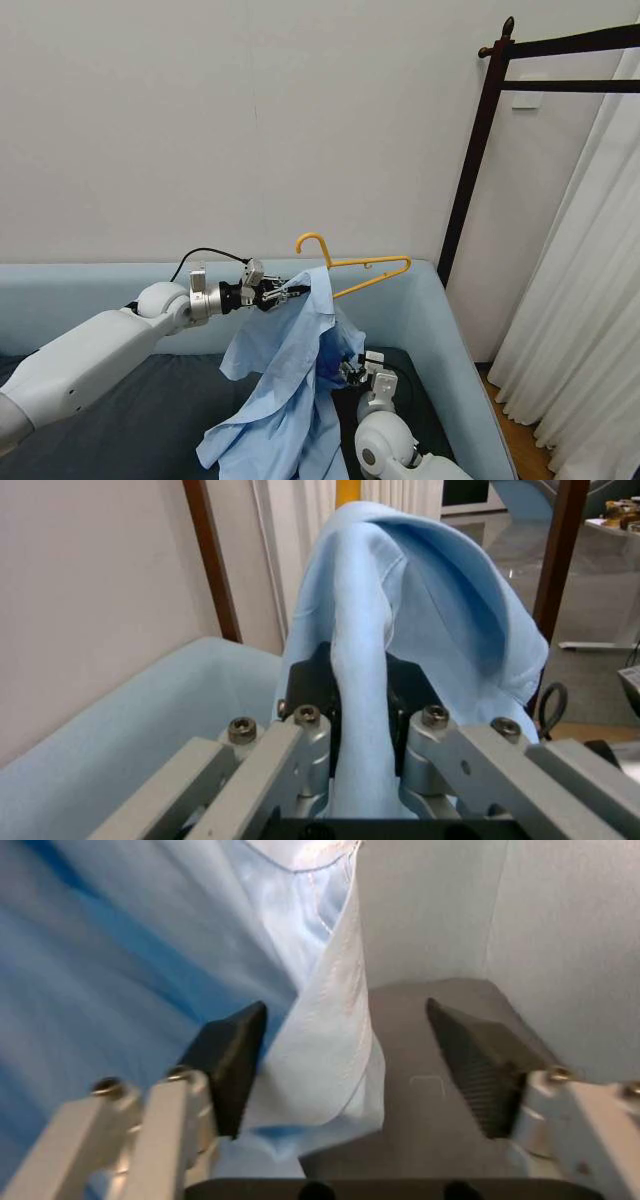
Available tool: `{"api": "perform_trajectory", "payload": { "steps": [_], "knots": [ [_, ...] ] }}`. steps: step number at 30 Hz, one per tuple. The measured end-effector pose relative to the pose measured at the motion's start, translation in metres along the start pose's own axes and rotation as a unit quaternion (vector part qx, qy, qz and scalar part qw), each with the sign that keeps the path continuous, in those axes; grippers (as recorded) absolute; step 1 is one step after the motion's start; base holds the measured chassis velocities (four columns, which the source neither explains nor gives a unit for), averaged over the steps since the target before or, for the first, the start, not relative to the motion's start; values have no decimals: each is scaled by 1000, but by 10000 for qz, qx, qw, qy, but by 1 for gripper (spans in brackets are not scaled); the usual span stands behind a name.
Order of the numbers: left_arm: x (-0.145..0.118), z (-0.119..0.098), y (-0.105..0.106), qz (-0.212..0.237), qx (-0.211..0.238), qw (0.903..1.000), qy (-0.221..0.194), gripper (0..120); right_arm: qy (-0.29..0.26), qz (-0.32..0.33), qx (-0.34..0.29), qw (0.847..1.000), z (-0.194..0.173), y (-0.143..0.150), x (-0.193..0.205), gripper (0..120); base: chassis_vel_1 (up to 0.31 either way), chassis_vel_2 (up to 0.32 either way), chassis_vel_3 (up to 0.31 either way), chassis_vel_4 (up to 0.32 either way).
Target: Pick up the clothes from the sofa and hang them on the clothes hanger.
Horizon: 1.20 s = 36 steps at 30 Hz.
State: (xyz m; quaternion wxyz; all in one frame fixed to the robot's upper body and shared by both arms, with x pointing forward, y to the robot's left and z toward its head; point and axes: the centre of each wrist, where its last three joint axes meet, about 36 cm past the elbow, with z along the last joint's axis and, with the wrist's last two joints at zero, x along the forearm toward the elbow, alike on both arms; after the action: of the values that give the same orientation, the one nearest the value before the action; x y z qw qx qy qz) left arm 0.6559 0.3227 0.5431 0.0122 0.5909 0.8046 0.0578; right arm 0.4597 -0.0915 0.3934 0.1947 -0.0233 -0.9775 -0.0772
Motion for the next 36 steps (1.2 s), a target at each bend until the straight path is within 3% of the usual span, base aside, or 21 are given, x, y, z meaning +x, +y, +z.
{"api": "perform_trajectory", "payload": {
  "steps": [1, 4, 5, 9, 11, 17, 28, 34, 36],
  "knots": [
    [0, 0, 0, 0, 0, 10000, 0, 8, 0, 0, 0, 10000, 0, 0, 0, 63, 0, 0, 0, 0],
    [-1, 2, 3, -34, 11, 10000, 12, 8, 44, -76, 52, 9999, 3, -1, 6, 47, 0, 0, 0, 0],
    [-1, 2, 3, -34, 11, 10000, 12, 8, 44, -76, 52, 9999, 3, -1, 6, 47, 0, 0, 0, 0],
    [0, 2, 6, -75, -4, 10000, 26, 8, 59, -122, 86, 9999, 4, -6, 8, 27, 0, 0, 0, 0],
    [0, 2, 6, -80, -6, 10000, 30, 8, 54, -125, 87, 9999, 4, -8, 9, 25, 0, 0, 0, 0],
    [7, 5, 10, -67, -71, 9999, 113, 8, -6, -147, 136, 9998, 0, -20, 7, 0, 0, 0, 0, 0],
    [11, 6, 12, -67, -219, 9997, 99, 8, -134, -267, 183, 9994, -7, -33, 5, 0, 0, 0, 0, 0],
    [24, 7, 9, 47, -622, 9978, 227, 8, -403, -343, 235, 9983, -29, -52, 1, 0, 0, 0, 0, 0],
    [34, 10, 6, 74, -845, 9959, 308, 8, -597, -336, 261, 9973, -53, -64, -4, 0, 0, 0, 0, 0]
  ]
}}
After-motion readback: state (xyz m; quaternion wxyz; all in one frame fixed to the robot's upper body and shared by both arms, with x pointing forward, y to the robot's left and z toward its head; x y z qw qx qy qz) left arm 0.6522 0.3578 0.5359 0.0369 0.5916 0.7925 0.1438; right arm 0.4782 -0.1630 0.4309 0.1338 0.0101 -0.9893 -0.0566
